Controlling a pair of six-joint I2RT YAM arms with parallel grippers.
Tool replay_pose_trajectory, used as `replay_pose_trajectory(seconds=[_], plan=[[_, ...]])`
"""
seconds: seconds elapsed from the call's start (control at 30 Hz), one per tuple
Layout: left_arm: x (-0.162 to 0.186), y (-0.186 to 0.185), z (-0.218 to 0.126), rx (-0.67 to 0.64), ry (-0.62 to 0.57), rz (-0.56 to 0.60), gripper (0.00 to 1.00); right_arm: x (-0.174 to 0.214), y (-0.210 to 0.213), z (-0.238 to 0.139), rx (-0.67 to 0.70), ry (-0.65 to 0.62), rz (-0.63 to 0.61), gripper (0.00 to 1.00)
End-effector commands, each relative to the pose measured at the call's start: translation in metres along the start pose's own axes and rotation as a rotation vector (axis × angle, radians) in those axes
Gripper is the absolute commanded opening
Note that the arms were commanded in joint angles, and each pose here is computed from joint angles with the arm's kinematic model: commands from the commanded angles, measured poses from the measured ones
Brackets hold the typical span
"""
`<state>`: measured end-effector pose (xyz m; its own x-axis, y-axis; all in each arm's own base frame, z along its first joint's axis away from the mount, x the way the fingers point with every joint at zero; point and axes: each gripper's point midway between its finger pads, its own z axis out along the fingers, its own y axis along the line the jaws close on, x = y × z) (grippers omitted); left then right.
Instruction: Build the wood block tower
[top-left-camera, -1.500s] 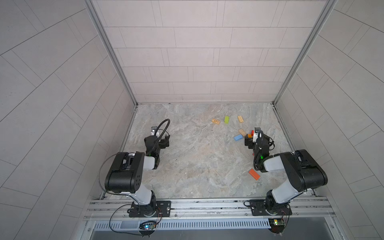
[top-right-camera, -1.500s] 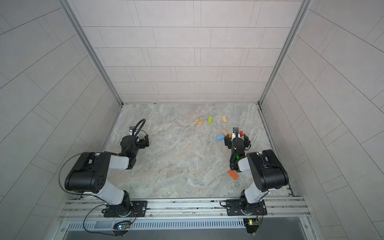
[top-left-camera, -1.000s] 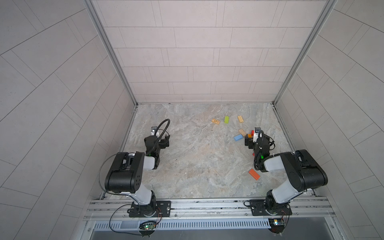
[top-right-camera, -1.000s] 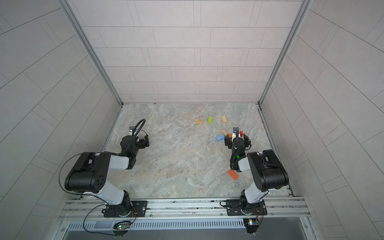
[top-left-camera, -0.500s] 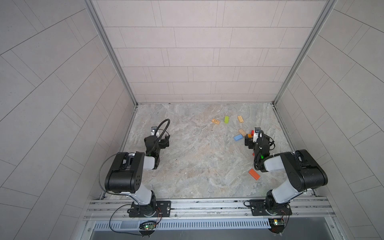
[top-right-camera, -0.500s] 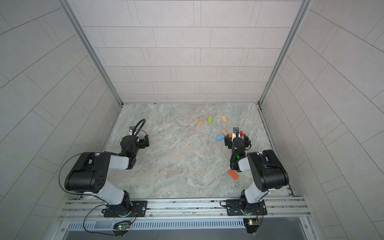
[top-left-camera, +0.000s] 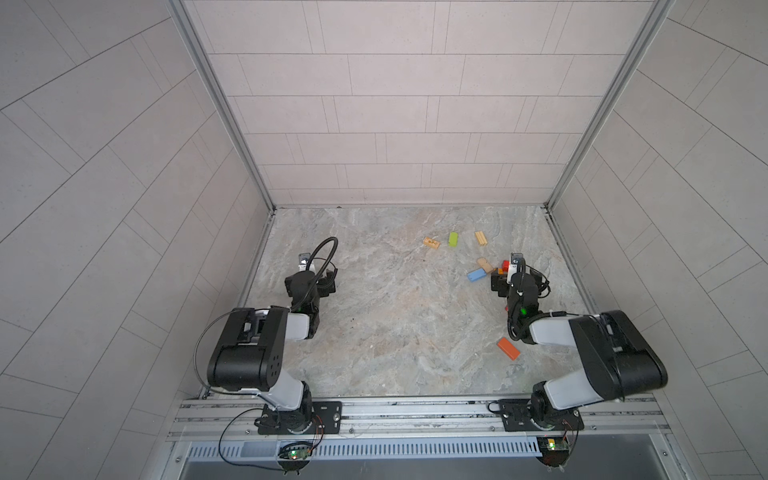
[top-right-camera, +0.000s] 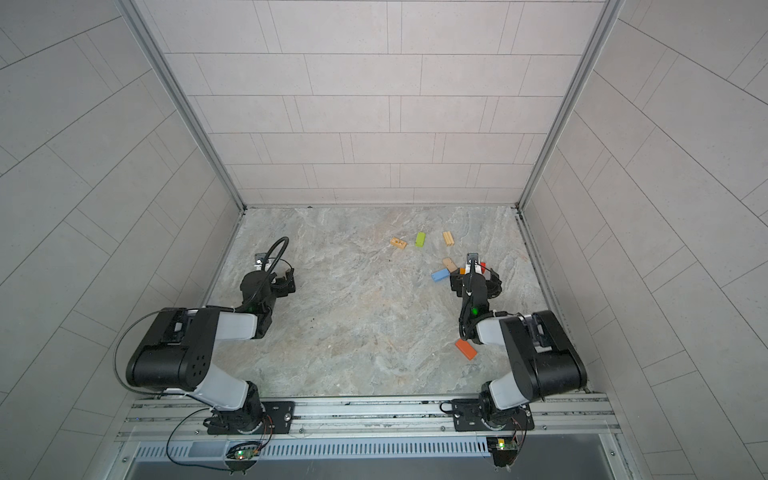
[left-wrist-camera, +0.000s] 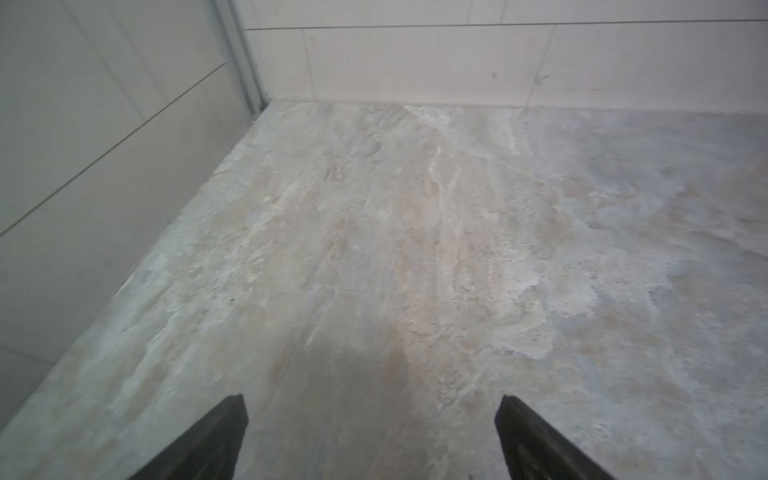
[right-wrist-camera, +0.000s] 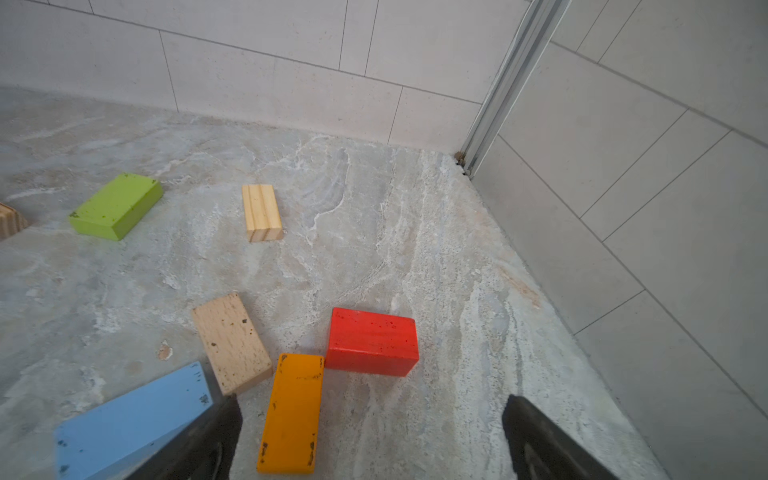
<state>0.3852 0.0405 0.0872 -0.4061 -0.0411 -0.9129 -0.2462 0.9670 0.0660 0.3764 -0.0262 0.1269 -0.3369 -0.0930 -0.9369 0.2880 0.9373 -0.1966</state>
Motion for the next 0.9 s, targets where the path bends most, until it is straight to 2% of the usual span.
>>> replay_pose_trajectory(seconds=[0.0,0.1,0.23,0.33,0.43,0.57,0.7,0.87], plan=[[-0.055,0.027,-0.015,-0.159,-0.028,-0.086,1.0,-0.035,-0.022,-0.015,0.063,0.046,0.106,0.99],[-0.094,0.014,-0.03,-0.074,0.021,-0.132,1.0,-0.055,-0.019,-0.025,0.008,0.094,0.141,0.98],[-0.112,-0.014,-0.044,-0.006,0.12,-0.219,1.0,-0.069,-0.009,-0.032,-0.063,0.19,0.184,0.92],[-0.11,-0.053,-0.056,0.017,0.194,-0.146,1.0,-0.063,-0.001,-0.032,-0.087,0.291,0.2,0.82],[-0.093,-0.088,-0.066,0.048,0.263,-0.046,1.0,-0.051,0.017,-0.032,-0.157,0.399,0.207,0.76],[-0.061,-0.103,-0.075,0.066,0.368,-0.083,1.0,-0.034,0.033,-0.031,-0.198,0.508,0.289,0.76],[-0.038,-0.125,-0.088,0.085,0.333,-0.04,1.0,-0.012,0.046,-0.027,-0.192,0.597,0.381,0.76],[-0.025,-0.141,-0.107,0.124,0.273,0.005,1.0,0.013,0.06,-0.019,-0.157,0.696,0.412,0.76]])
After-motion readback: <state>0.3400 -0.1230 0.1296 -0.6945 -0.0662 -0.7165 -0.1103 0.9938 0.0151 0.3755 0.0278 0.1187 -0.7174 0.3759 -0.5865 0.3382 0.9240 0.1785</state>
